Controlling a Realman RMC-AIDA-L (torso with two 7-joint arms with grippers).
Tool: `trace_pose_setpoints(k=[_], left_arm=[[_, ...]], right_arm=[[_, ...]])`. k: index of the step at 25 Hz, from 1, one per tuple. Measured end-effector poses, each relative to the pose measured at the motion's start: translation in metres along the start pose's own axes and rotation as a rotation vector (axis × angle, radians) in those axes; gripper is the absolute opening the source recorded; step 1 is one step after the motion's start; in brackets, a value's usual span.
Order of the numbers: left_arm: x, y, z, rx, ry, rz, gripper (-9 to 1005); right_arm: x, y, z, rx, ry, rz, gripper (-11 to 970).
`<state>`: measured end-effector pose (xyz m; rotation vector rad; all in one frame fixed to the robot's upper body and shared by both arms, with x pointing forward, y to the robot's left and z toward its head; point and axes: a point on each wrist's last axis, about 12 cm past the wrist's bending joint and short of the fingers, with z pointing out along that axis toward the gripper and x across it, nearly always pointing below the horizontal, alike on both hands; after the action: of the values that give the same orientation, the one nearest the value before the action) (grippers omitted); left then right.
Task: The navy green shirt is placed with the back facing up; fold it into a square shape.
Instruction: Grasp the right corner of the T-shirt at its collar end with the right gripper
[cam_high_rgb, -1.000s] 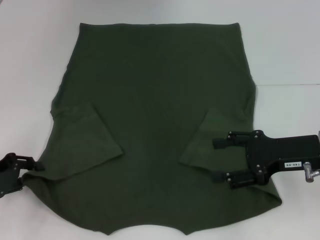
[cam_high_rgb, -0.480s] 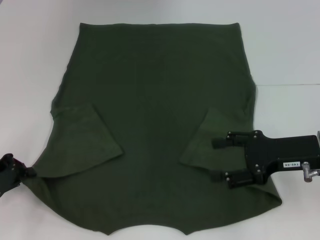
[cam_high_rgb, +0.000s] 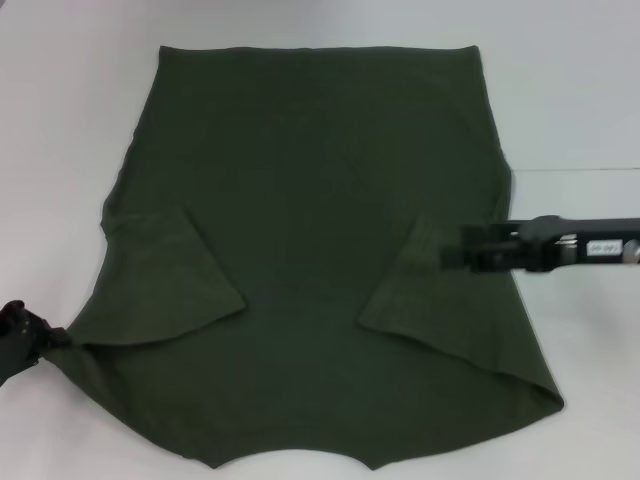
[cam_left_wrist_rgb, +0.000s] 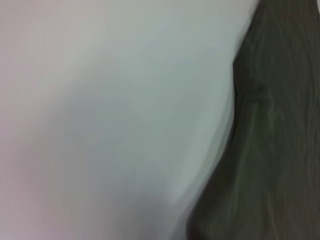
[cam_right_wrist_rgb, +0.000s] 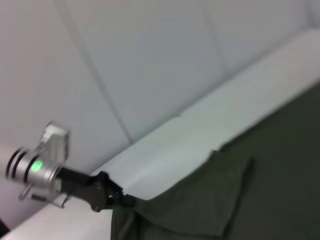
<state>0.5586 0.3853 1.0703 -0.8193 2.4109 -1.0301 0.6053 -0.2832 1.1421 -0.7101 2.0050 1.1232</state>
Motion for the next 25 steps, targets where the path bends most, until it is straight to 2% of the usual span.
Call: trace_pose_setpoints(k=[4,6,7,11,16,25], left_arm=[[-0.002,-0.001,0.000,0.002,-0.011,0.007,3],[-0.002,-0.002,0.000,0.008,-0.015,0.007,3],[-0.003,-0.002,0.000,0.009,-0.017,0.008,3],[-0.003,-0.003,0.001,0.007,-0.019,0.025,3],[-0.004,-0.003,0.002,0.006,-0.023,0.033,2],[-0.005,-0.005,0.002,0.007,-0.023,0.045,3]], right_arm=[[-0.010,-0.011,-0.020,0.082,0.060,0.276,924],[-0.011,-0.019,-0.034,0.163,0.115,0.452,924],[-0.011,-0.019,-0.034,0.163,0.115,0.452,924],[-0.006,-0.024,-0.048,0.237,0.186,0.605,924],[0.008,-0.024,-0.057,0.282,0.268,0.720,924],[0.031,-0.027,-0.053,0.330,0.353,0.774,924]])
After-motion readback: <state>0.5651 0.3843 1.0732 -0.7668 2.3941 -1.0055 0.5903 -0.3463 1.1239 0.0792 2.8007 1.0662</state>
